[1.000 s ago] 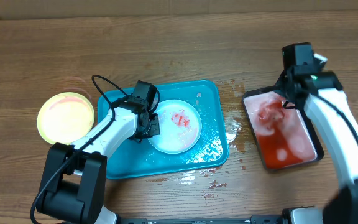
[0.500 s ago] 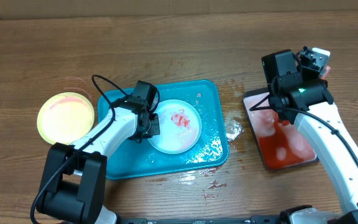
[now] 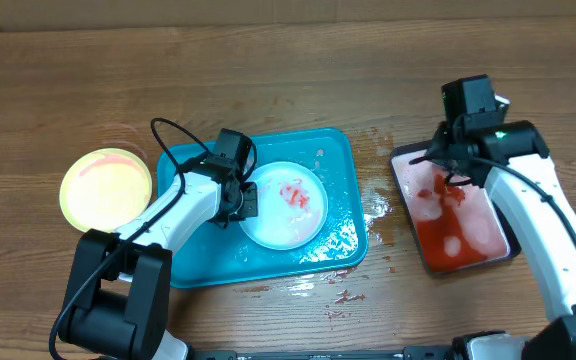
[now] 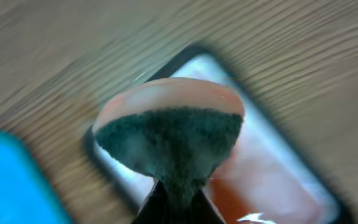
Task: Clean dirty plates on tray and stack at the side
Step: 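Bring the sponge over the white plate with the right gripper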
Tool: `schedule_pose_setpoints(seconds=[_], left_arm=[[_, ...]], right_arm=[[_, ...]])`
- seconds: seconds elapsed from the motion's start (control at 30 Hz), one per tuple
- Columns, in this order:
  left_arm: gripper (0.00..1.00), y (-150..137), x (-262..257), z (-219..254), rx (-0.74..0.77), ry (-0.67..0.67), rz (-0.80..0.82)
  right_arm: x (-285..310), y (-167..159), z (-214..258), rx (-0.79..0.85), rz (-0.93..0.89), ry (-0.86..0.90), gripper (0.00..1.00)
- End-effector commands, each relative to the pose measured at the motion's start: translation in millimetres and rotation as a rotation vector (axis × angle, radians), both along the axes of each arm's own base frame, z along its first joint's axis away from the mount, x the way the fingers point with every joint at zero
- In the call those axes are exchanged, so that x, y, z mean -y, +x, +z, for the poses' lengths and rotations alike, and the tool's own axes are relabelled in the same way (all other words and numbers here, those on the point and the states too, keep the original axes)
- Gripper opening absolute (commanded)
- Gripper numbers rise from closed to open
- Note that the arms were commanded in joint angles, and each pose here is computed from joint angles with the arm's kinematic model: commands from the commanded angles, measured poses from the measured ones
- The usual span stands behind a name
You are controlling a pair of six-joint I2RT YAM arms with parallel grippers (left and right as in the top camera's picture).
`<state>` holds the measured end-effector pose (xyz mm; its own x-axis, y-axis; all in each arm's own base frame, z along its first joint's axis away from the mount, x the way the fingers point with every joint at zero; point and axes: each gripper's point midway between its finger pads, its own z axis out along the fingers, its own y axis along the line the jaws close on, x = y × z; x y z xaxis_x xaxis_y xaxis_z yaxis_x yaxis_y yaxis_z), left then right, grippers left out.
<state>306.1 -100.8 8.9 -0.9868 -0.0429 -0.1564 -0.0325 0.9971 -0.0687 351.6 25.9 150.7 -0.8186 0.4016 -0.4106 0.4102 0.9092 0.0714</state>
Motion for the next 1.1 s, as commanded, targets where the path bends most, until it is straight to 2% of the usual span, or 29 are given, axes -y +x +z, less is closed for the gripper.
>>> schedule_pose_setpoints(seconds=[0.0, 0.13, 0.2, 0.47, 0.8, 1.07], left_arm=[[0.04, -10.6, 16.1, -8.7, -0.040, -0.073, -0.149], [0.04, -9.8, 33.3, -5.1, -0.026, -0.161, -0.233], [0.04, -8.5, 37.2, -3.9, -0.018, -0.181, -0.246], [0.04, -4.3, 39.3, -2.9, 0.000, -0.189, -0.244], [0.04, -2.2, 39.0, -2.6, 0.004, -0.190, -0.217], [0.04, -0.5, 34.4, -3.5, 0.004, -0.171, -0.175]], right_arm=[[-72.0, -3.9, 6.7, -0.006, 0.326, 0.311, 0.04], [-119.9, -17.7, 26.4, 0.030, 0.604, 0.526, 0.04], [-134.0, -23.5, 35.8, 0.046, 0.674, 0.607, 0.04], [-177.5, -39.0, 33.7, 0.032, 0.858, 0.690, 0.04], [-256.9, -60.6, -61.8, -0.251, 0.871, 0.826, 0.04], [-289.0, -81.0, -132.5, -0.457, 0.737, 0.837, 0.04]])
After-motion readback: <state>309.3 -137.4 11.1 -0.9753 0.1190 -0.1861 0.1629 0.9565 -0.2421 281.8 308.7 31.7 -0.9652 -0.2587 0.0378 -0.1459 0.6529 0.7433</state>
